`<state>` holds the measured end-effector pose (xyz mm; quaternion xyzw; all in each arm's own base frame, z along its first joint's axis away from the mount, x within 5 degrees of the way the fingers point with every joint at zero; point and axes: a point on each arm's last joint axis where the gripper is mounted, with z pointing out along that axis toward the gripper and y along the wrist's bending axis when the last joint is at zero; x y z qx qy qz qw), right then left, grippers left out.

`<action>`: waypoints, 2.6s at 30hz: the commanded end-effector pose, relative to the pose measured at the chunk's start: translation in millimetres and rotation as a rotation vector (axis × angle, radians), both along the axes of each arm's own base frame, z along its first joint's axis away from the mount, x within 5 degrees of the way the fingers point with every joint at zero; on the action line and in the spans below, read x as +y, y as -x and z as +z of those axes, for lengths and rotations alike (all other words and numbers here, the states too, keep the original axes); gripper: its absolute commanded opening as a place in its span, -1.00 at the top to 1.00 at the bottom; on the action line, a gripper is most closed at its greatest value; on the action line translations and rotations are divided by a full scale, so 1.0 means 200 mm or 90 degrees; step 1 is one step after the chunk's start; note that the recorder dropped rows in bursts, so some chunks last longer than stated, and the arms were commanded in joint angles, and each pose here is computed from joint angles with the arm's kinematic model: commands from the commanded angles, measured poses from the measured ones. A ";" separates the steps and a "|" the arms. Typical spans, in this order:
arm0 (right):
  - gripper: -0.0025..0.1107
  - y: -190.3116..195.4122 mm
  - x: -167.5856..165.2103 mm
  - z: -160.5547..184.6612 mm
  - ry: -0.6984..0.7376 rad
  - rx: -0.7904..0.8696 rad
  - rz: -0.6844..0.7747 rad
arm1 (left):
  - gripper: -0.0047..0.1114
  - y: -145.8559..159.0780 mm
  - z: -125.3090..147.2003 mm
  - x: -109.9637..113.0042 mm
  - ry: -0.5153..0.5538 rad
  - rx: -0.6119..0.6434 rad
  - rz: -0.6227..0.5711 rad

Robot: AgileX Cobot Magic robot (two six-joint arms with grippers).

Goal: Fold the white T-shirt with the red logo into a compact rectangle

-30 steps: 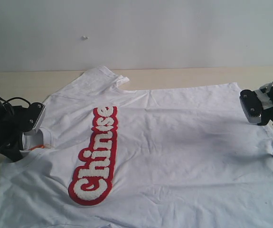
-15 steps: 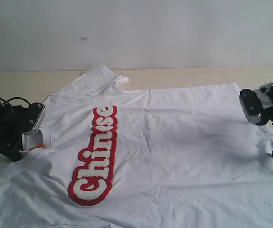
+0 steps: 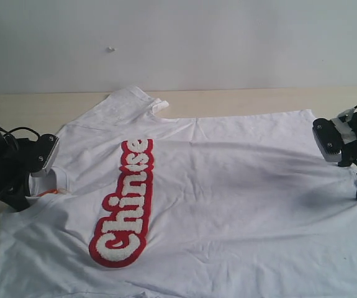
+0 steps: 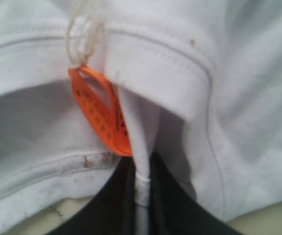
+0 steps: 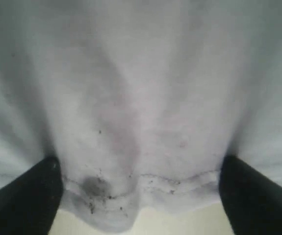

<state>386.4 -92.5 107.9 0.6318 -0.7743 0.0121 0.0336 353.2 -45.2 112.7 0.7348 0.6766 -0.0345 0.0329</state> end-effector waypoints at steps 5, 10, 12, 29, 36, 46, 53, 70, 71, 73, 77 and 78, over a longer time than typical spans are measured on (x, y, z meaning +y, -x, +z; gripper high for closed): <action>0.68 0.00 -0.02 -0.09 0.013 0.004 0.017 | 0.92 0.01 -0.03 0.01 -0.010 0.011 -0.007; 0.96 0.00 -0.02 -0.09 0.011 0.004 0.014 | 0.92 0.01 -0.03 0.01 -0.010 0.011 -0.007; 0.96 0.00 -0.02 -0.09 0.011 0.004 0.014 | 0.92 0.01 -0.03 0.01 -0.010 0.011 -0.007; 0.96 0.00 -0.02 -0.09 0.009 0.003 0.013 | 0.92 0.01 -0.03 0.01 -0.010 0.011 -0.007; 0.96 0.00 -0.02 -0.09 0.009 0.003 0.013 | 0.92 0.01 -0.03 0.01 -0.010 0.011 -0.007; 0.96 0.00 -0.02 -0.09 0.008 0.003 0.010 | 0.92 0.01 -0.03 0.01 -0.010 0.011 -0.007; 0.96 0.00 -0.02 -0.09 0.008 0.003 0.012 | 0.92 0.01 -0.03 0.01 -0.010 0.011 -0.008; 0.96 -0.01 -0.02 -0.09 0.011 -0.012 0.013 | 0.92 0.01 -0.03 0.01 -0.010 0.011 -0.008; 0.96 -0.02 -0.02 -0.09 0.013 -0.023 0.014 | 0.92 0.01 -0.03 0.01 -0.010 0.010 -0.008; 0.96 -0.03 -0.02 -0.09 0.016 -0.043 0.015 | 0.92 0.01 -0.03 0.01 -0.010 0.010 -0.008; 0.96 -0.04 -0.02 -0.09 0.019 -0.058 0.016 | 0.92 0.01 -0.03 0.01 -0.010 0.008 -0.008; 0.96 -0.04 -0.02 -0.09 0.019 -0.058 0.016 | 0.92 0.01 -0.03 0.01 -0.010 0.008 -0.008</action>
